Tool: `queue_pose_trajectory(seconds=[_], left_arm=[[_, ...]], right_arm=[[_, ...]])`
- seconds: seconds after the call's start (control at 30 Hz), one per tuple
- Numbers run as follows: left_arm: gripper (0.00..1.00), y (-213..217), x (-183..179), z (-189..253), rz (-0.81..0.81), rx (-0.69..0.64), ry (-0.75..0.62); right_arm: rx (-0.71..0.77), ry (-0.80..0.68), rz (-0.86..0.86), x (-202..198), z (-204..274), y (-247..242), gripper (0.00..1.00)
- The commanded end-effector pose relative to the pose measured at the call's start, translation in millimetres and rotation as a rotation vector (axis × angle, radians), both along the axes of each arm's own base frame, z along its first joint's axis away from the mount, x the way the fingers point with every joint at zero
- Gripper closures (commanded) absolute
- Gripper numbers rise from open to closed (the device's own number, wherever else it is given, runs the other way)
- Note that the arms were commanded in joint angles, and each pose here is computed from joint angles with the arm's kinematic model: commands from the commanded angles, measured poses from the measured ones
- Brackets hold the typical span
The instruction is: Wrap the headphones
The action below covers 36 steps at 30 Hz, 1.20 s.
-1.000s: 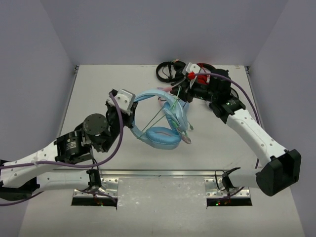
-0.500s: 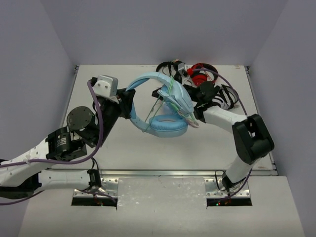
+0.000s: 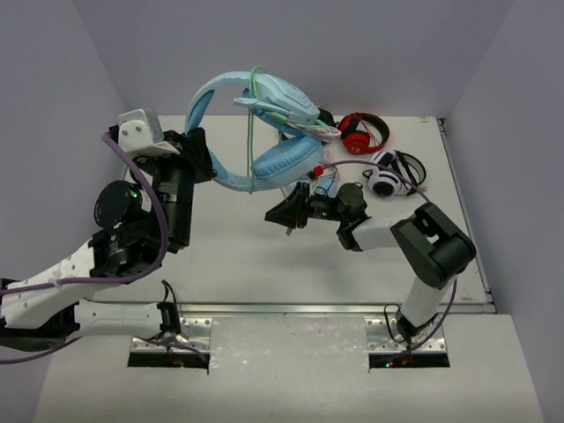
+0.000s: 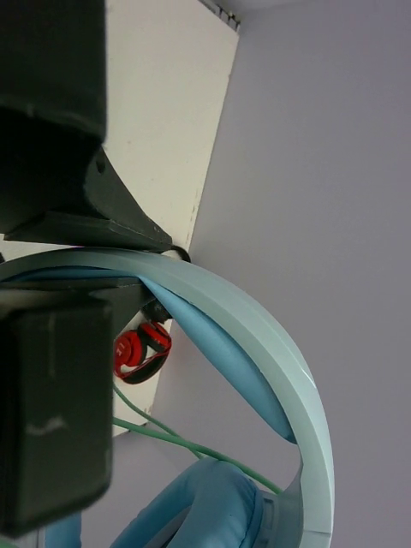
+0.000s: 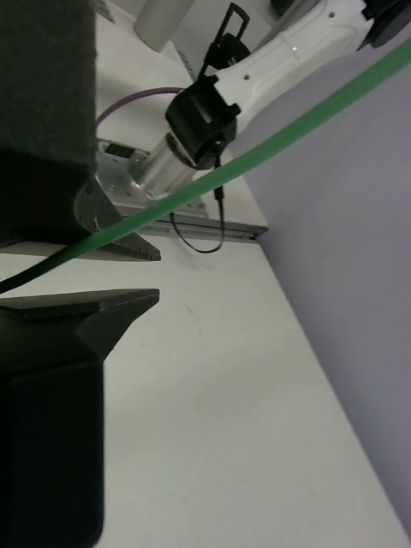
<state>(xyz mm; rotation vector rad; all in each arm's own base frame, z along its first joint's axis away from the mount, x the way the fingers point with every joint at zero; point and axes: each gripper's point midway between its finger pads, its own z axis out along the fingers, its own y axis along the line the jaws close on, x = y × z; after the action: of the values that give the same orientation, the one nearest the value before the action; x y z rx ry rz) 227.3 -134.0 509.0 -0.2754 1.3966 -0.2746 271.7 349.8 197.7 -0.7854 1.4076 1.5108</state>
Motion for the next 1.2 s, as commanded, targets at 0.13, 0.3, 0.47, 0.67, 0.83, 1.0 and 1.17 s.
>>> queue_pose_trajectory(seconds=[0.13, 0.3, 0.47, 0.67, 0.83, 1.0, 1.17], left_arm=[[1.0, 30, 11, 53, 0.18, -0.23, -0.039], [1.0, 24, 71, 33, 0.274, -0.077, 0.058], [1.0, 46, 144, -19, 0.372, -0.042, 0.24], [1.0, 50, 191, -76, 0.22, -0.2, 0.368], [1.0, 66, 206, -98, 0.237, -0.294, 0.397], [1.0, 85, 217, -152, 0.329, -0.288, 0.481], [1.0, 97, 204, -199, 0.379, -0.233, 0.515]], right_arm=[[0.065, -0.082, 0.003, -39, -5, 1, 0.98], [0.01, -0.053, -0.05, -63, -20, -2, 0.99], [-0.244, -0.064, -0.248, -58, -41, 0, 0.99], [-0.377, -0.111, -0.314, -55, -25, 2, 0.99], [-0.439, -0.166, -0.215, -78, -13, 30, 0.99], [-0.493, -0.22, 0.009, -125, -7, 59, 0.99], [-0.462, -0.309, 0.066, -142, 23, 55, 0.99]])
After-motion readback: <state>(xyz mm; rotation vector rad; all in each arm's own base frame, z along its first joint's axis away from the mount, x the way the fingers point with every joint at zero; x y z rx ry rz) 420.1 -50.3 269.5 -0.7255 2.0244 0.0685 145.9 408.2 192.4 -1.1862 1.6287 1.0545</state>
